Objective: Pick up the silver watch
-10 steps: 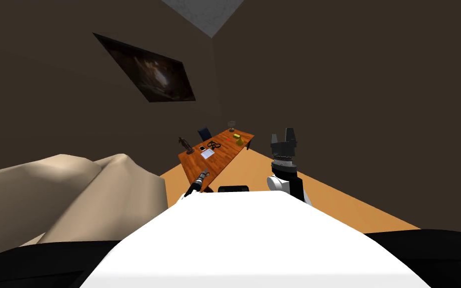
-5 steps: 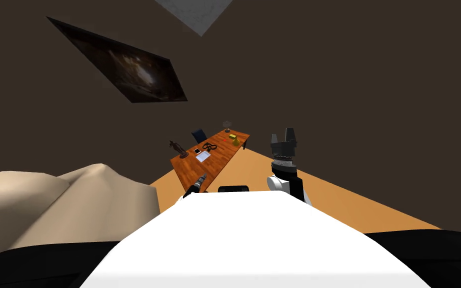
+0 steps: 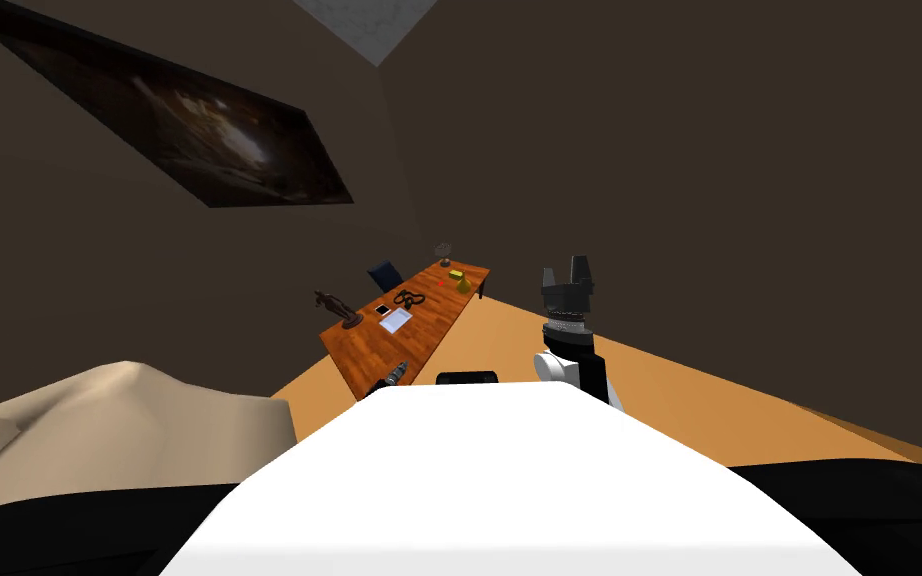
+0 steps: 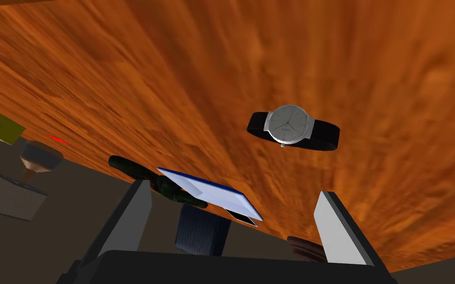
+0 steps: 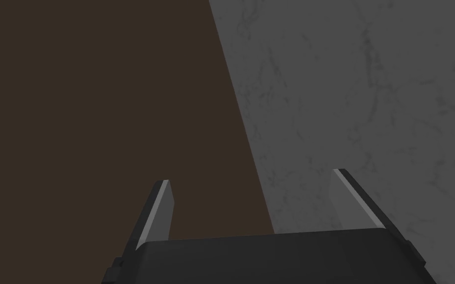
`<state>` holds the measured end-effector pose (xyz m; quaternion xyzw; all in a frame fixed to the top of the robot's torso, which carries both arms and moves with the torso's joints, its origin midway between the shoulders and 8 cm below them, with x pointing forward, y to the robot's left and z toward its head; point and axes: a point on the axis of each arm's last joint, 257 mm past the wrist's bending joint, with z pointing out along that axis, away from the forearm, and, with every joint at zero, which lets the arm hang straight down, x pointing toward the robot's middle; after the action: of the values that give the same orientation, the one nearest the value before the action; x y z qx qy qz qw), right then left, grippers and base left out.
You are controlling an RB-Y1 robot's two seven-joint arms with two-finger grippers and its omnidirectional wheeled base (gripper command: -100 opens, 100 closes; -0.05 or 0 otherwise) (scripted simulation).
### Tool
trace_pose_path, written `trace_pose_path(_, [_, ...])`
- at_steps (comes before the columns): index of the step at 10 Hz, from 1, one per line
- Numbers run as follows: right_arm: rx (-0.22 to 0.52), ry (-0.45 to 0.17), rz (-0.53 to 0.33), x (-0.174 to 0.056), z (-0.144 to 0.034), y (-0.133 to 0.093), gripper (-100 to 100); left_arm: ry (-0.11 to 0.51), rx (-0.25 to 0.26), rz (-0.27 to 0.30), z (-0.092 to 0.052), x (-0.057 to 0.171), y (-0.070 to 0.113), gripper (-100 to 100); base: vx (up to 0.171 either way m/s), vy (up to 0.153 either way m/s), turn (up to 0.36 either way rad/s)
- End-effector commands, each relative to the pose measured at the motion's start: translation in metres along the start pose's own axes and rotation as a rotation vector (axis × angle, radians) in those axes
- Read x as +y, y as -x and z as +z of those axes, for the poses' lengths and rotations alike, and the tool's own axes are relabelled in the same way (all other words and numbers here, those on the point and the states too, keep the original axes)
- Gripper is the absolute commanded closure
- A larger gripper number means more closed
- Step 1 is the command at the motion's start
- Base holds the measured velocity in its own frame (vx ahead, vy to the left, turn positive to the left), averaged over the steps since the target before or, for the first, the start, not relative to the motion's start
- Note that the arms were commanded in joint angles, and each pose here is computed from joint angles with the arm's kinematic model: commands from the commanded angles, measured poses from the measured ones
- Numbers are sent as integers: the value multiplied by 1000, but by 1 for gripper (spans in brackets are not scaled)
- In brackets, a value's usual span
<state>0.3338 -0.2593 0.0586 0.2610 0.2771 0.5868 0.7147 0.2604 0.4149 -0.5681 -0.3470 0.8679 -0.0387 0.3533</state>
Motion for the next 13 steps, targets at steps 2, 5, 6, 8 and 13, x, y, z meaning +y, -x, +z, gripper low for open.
trace_pose_path(2, [0,0,0,0,0,0,0,76,55,37,1,35,-16,-100,35,-4,-84])
trace_pose_path(5, [0,0,0,0,0,0,0,141,103,72,-2,66,-28,-100,31,1,-118])
trace_pose_path(6, [0,0,0,0,0,0,0,164,121,86,-3,77,-30,-100,37,-4,-159])
trace_pose_path(8, [0,0,0,0,0,0,0,193,142,99,-6,91,-36,-100,23,-1,-75])
trace_pose_path(13, [0,0,0,0,0,0,0,248,184,125,-12,117,-45,-100,24,1,-78])
